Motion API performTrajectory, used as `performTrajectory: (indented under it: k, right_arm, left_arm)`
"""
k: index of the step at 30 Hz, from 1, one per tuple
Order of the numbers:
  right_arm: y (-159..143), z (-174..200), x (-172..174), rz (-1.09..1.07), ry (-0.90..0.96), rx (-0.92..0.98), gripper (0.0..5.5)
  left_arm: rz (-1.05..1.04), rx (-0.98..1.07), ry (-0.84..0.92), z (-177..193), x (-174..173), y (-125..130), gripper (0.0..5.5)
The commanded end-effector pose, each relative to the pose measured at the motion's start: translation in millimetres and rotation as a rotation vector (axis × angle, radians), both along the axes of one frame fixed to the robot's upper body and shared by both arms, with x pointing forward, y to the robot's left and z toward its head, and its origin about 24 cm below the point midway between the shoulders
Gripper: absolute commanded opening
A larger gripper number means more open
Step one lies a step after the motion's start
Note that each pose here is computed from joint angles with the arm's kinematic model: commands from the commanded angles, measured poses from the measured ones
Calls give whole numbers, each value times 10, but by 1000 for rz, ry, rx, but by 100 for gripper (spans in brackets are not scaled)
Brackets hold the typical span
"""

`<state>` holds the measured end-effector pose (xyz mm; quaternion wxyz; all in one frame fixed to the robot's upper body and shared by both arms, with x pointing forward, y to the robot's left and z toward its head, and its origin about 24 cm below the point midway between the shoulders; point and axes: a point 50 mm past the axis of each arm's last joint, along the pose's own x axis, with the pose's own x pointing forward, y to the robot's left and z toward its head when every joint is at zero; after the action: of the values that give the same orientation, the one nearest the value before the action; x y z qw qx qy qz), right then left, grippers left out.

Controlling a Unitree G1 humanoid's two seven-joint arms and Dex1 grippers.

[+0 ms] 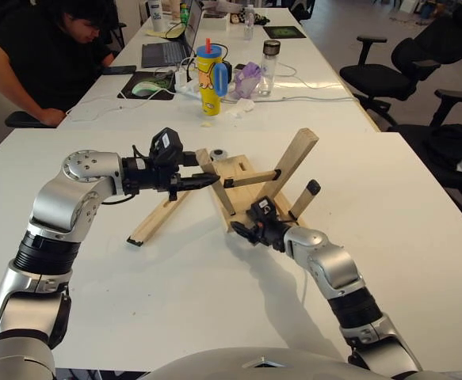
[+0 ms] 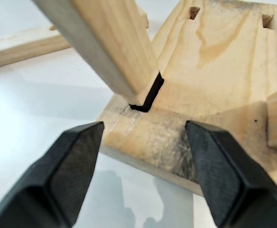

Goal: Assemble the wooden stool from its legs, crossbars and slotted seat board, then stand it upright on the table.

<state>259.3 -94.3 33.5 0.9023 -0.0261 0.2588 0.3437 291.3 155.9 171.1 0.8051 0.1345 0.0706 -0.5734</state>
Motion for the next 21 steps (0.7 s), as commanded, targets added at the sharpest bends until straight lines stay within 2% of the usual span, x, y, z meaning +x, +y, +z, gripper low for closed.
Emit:
performTrajectory:
  k: [1,11,14,18,21]
  right_arm:
    - [-67,-517,-290,0,284,-91,319]
    - [-42,-569,-286,24,289,-110,319]
    - [-28,-492,-213,19,210,-79,319]
    - [91,257,-133,53,-147,330,274]
    - [48,706,-208,57,-340,463,225]
  left_arm:
    - [39,149,276,-692,-12,-55,206]
    - [116,147,328,-807,138,-26,206]
    - [102,154,335,-819,137,-34,206]
    - [107,166,345,-839,135,30,206]
    - [91,175,344,-810,134,55,206]
